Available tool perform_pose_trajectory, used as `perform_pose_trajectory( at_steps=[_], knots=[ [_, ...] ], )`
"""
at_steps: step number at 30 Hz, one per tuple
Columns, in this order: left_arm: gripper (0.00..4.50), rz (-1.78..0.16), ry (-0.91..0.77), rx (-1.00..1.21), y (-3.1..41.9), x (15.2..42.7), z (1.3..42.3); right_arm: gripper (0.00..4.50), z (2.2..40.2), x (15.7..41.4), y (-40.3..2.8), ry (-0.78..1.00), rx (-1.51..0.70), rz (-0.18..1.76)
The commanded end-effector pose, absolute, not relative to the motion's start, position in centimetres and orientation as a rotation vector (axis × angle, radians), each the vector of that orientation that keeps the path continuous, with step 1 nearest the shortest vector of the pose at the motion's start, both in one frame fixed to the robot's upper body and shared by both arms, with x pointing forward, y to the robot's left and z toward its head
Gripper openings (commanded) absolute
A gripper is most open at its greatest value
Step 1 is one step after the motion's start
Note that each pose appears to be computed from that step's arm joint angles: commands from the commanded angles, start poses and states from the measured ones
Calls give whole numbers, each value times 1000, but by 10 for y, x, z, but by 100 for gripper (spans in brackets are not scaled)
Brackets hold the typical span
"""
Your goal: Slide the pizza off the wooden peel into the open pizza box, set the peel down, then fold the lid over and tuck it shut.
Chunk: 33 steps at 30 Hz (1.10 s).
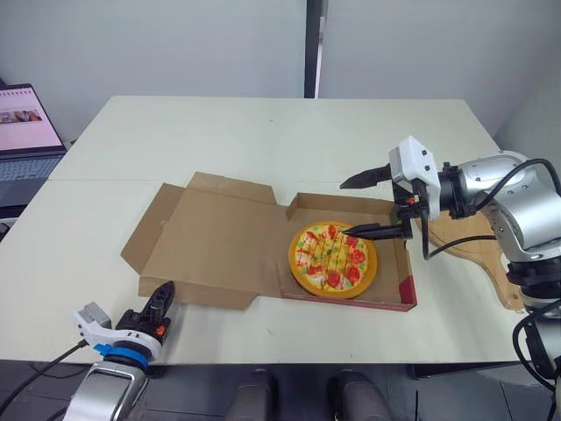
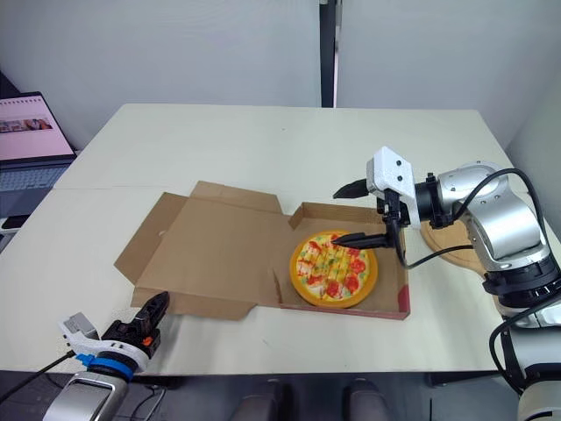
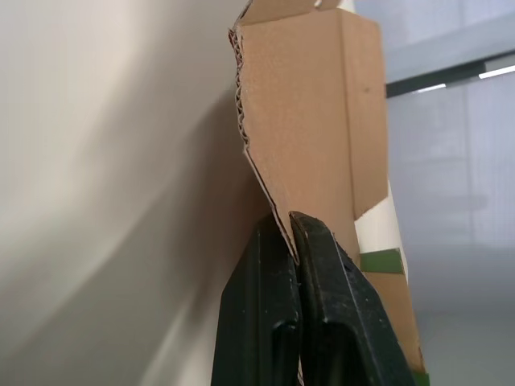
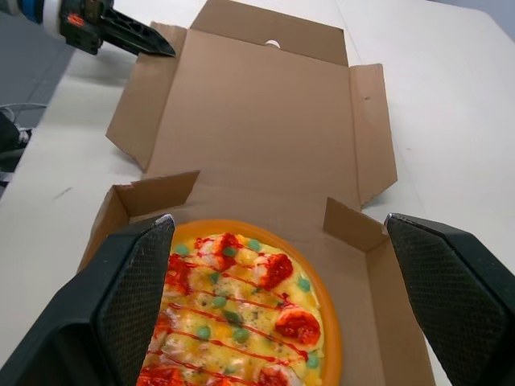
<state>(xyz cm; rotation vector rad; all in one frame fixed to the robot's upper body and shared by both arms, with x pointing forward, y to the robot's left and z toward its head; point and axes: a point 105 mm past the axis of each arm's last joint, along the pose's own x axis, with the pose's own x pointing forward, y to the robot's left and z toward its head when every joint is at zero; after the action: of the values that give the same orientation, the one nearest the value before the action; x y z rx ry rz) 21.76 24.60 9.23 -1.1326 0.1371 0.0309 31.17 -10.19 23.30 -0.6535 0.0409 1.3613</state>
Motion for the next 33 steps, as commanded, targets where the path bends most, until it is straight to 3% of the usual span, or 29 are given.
perform_pose_trajectory(
  at_steps=[1, 10, 13, 24, 33],
  knots=[
    [4, -89, 74, -1047, 236, 221, 122, 450, 242, 317, -106, -12, -703, 1301],
    [4, -366, 26, -811, 209, 227, 173, 450, 235, 364, -134, 68, -725, 1001],
    [0, -437, 29, -749, 201, 226, 181, 390, 235, 386, -148, 83, -752, 878],
    [0, -494, 16, -717, 197, 232, 189, 8, 200, 440, -182, 232, -946, 709],
    [0, -486, 13, -720, 206, 231, 183, 3, 167, 445, -191, 351, -1042, 758]
  ],
)
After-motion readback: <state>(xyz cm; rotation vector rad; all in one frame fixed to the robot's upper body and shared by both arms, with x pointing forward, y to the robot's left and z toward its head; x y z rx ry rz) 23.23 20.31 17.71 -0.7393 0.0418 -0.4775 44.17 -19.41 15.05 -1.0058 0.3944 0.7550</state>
